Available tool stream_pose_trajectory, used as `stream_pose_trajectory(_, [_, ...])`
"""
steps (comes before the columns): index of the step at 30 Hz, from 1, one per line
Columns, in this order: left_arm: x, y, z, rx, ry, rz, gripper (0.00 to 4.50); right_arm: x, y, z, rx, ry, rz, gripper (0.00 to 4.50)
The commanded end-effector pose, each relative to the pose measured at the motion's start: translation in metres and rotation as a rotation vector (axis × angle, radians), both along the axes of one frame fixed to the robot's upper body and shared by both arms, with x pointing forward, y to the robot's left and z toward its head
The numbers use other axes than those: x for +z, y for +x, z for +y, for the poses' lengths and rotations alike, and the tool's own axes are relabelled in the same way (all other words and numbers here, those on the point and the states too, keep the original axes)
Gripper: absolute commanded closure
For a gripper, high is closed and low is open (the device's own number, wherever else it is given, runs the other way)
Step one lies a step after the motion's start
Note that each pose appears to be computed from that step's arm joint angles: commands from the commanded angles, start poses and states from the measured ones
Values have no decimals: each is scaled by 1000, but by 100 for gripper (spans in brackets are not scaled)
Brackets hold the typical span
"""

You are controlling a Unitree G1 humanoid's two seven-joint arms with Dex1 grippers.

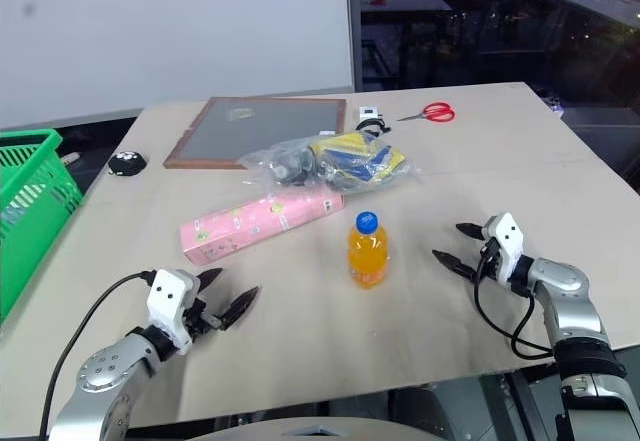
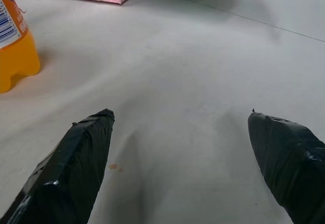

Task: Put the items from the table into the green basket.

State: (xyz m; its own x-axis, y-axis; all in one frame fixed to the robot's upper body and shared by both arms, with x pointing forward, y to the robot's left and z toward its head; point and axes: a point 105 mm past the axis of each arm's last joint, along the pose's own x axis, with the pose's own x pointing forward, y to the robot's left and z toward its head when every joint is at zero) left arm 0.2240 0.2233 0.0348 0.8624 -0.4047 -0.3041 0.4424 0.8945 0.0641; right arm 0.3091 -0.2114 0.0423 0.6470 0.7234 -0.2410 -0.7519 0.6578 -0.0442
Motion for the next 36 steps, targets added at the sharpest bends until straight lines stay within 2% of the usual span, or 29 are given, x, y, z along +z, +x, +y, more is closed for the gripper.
stream_pose_trajectory(1, [11,2,-1,-23,4,-45,2,11,0,-7,-6,-6,-43,0])
stream_pose_trajectory(16, [14,-1,-7,-41,-4,-55,2,11,8,-15,-17,-56,-77,0])
stream_pose_trajectory(23, [19,-3,-8,-44,-5,-72,2,20,20,-15,1,-128,-151,0])
stream_pose_trajectory(27, [40,-1,-8,-80,-79,-90,2,41,39,-5,52,-230,-287,0])
stream_pose_trajectory(32, [66,1,-9,-167,-80,-104,2,66,60,21,141,-316,-427,0])
stream_pose_trajectory(36, [108,-6,-17,-296,-170,-160,2,80,81,38,187,-411,-483,0])
